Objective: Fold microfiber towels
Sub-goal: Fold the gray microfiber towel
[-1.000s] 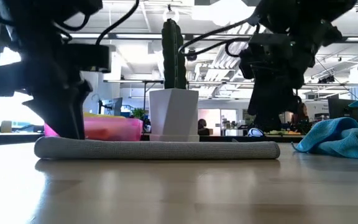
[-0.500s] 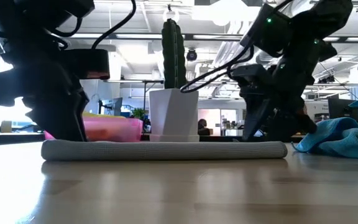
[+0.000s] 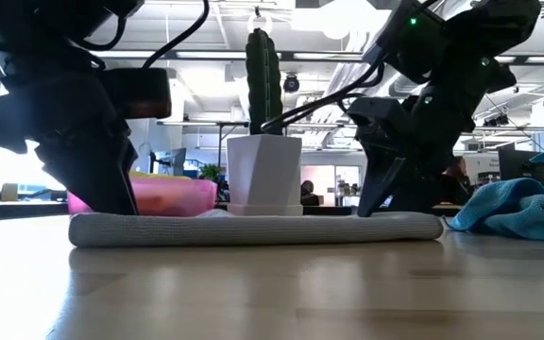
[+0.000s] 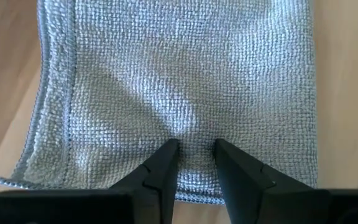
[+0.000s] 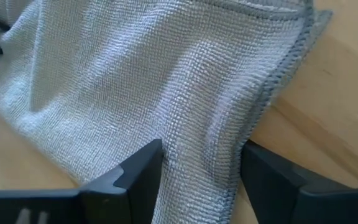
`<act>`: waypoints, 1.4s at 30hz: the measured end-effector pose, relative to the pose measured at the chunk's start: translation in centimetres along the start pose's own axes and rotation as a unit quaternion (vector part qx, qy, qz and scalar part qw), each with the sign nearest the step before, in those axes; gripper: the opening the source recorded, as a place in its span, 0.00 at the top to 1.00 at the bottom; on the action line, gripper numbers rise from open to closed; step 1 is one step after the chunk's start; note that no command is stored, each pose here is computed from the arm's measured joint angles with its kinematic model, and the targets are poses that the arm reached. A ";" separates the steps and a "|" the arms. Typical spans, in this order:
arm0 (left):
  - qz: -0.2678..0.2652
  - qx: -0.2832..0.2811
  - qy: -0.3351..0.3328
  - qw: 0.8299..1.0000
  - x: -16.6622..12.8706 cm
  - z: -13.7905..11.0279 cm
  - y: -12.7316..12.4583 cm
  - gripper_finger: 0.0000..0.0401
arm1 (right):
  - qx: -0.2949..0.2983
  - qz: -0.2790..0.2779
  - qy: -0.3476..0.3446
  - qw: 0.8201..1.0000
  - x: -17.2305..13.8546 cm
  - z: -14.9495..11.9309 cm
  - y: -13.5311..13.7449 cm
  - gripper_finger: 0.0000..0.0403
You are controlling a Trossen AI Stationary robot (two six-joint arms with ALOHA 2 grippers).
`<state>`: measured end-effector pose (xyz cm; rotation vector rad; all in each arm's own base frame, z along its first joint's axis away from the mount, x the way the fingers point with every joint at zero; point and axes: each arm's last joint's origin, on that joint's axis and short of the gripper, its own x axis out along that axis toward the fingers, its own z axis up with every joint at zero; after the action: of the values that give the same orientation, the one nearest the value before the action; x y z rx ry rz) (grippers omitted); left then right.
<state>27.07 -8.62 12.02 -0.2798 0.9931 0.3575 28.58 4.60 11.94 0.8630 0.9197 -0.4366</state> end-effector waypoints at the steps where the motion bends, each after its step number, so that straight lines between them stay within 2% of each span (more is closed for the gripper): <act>1: -0.003 -0.001 0.001 1.000 0.0 0.0 0.0 0.76 | -0.001 -0.003 0.000 1.000 0.2 -0.1 0.0 0.53; 7: -0.006 -0.005 0.002 1.000 0.0 0.0 -0.1 0.76 | -0.002 -0.012 -0.007 1.000 0.6 -0.3 -0.1 0.68; 14: -0.007 -0.011 0.001 1.000 0.0 0.1 -0.1 0.76 | -0.026 -0.025 -0.014 0.999 0.6 -0.3 -0.3 0.94; 16: -0.011 -0.012 -0.003 1.000 -0.2 0.4 -0.3 0.76 | -0.037 -0.028 -0.012 0.999 0.6 -0.3 -0.3 0.98; 24: -0.046 -0.006 -0.019 0.999 -1.3 1.6 -2.0 0.76 | -0.046 -0.043 -0.001 0.998 -0.4 0.0 -0.6 0.99; 29: -0.071 0.010 -0.024 0.997 -2.4 1.7 -3.8 0.76 | -0.071 -0.115 0.042 0.990 -2.3 0.8 -0.3 1.00; 33: -0.086 0.026 -0.025 0.996 -3.2 1.3 -5.0 0.76 | -0.091 -0.197 0.059 0.974 -4.3 1.8 0.9 1.00; 36: -0.097 0.035 -0.028 0.994 -3.7 1.1 -5.8 0.76 | -0.102 -0.233 0.053 0.966 -5.9 2.6 2.4 1.00; 39: -0.105 0.042 -0.029 0.993 -4.1 0.8 -6.4 0.76 | -0.102 -0.241 0.056 0.964 -6.6 3.1 3.9 1.00; 42: -0.110 0.048 -0.029 0.992 -4.3 0.5 -6.7 0.76 | -0.106 -0.225 0.054 0.967 -6.2 3.2 5.5 1.00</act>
<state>28.10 -15.23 16.40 -0.2867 0.9099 0.1156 30.43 5.18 20.68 0.4806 1.2444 -0.6722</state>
